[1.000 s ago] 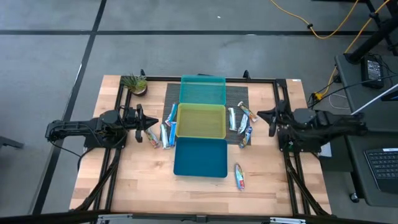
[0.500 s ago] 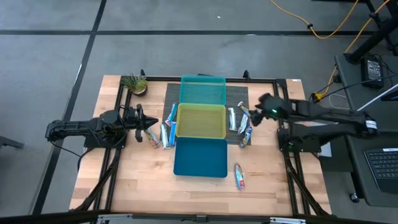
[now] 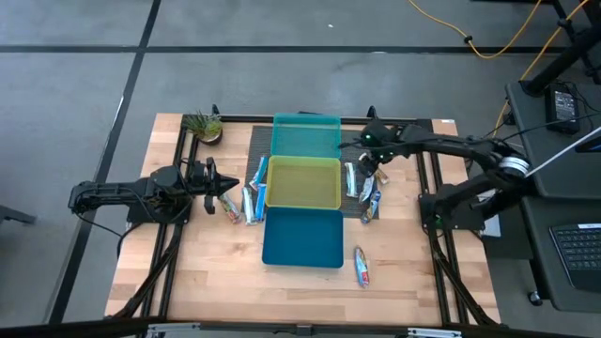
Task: Pick and place Granola Bars by type
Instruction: Put the yellow granola bar into the yellow bin
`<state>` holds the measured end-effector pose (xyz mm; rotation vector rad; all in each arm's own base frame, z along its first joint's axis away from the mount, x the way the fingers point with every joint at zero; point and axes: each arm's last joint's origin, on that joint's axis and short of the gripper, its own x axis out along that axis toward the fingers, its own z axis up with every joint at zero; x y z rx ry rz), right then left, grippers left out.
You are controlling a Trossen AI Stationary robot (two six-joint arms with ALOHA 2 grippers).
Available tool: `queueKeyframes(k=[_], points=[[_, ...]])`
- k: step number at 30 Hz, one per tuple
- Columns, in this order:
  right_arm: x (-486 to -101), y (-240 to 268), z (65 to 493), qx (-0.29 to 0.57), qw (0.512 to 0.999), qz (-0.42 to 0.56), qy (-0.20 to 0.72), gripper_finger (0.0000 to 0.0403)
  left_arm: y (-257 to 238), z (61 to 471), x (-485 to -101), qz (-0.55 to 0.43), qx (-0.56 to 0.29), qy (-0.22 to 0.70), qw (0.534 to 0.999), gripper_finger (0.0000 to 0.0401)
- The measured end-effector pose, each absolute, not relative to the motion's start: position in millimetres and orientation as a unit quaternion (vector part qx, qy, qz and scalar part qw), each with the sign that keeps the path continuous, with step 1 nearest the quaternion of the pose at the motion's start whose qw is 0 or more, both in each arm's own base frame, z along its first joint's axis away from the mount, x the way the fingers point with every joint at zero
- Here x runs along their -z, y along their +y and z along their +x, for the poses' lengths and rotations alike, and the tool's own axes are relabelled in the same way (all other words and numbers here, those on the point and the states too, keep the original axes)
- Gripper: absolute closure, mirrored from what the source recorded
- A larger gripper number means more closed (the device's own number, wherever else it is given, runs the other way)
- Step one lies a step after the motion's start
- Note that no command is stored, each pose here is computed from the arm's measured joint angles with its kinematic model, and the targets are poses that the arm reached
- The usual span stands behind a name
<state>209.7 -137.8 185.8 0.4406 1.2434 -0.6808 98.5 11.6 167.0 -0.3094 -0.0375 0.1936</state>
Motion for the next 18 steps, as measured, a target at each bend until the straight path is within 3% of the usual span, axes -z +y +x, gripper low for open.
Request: queueKeyframes(k=[9, 18], points=[[-143, -149, 219, 0.274, 0.696, 0.183, 0.638, 0.0160, 12, 99, -167, -0.163, -0.096, -0.020, 0.982, 0.0392], [-135, -151, 222, 0.271, 0.691, 0.186, 0.643, 0.0176, 12, 99, -167, -0.163, -0.096, -0.020, 0.982, 0.0389]])
